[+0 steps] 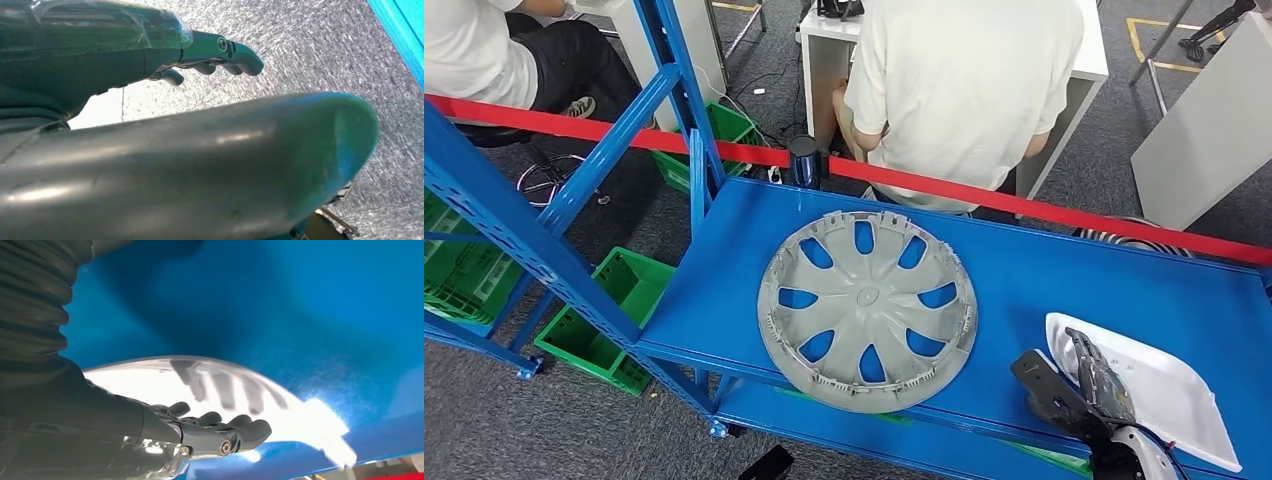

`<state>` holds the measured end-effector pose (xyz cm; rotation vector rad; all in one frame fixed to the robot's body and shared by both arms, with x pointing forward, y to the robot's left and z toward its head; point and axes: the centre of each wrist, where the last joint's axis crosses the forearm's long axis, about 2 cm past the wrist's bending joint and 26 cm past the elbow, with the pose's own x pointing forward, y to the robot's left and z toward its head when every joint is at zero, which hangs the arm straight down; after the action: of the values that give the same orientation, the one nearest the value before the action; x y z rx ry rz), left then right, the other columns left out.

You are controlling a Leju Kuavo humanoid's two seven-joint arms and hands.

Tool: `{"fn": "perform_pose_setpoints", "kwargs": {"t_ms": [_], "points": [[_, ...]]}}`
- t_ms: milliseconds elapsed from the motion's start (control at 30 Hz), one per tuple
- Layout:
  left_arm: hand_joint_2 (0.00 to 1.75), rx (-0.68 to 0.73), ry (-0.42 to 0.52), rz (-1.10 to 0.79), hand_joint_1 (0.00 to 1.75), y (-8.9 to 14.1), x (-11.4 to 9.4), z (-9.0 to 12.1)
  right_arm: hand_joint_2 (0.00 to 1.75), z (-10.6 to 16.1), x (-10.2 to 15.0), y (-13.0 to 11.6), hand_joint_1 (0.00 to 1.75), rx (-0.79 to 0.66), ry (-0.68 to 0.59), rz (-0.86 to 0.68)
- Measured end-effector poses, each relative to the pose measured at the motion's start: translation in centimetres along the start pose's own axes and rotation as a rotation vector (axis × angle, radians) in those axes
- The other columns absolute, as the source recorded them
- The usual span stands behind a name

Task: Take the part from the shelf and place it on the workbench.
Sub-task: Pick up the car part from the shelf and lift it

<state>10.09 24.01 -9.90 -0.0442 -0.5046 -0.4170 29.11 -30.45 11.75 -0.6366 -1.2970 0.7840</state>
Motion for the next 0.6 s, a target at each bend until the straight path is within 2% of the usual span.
{"fn": "perform_pose_setpoints", "kwargs": {"t_ms": [33, 133, 167, 367, 600], "points": [[0.00, 0.001, 0.000, 0.000, 0.00, 0.0, 0.0, 0.0, 1.75, 0.0, -0.1, 0.1, 0.08, -0.009, 0.002, -0.002], [0.00, 0.002, 0.001, 0.000, 0.00, 0.0, 0.0, 0.0, 1.75, 0.2, -0.2, 0.3, 1.39, -0.043, 0.025, 0.002], [0.00, 0.002, 0.002, 0.000, 0.00, 0.0, 0.0, 0.0, 1.75, 0.2, -0.3, 0.3, 1.75, -0.051, 0.042, 0.003], [0.00, 0.000, 0.006, -0.001, 0.00, 0.0, -0.1, 0.0, 1.75, 0.0, -1.1, -0.1, 1.75, -0.017, 0.149, -0.075], [0.00, 0.000, 0.006, -0.002, 0.00, 0.0, 0.0, 0.0, 1.75, -0.3, -1.6, -0.8, 1.75, -0.005, 0.180, -0.133]]}}
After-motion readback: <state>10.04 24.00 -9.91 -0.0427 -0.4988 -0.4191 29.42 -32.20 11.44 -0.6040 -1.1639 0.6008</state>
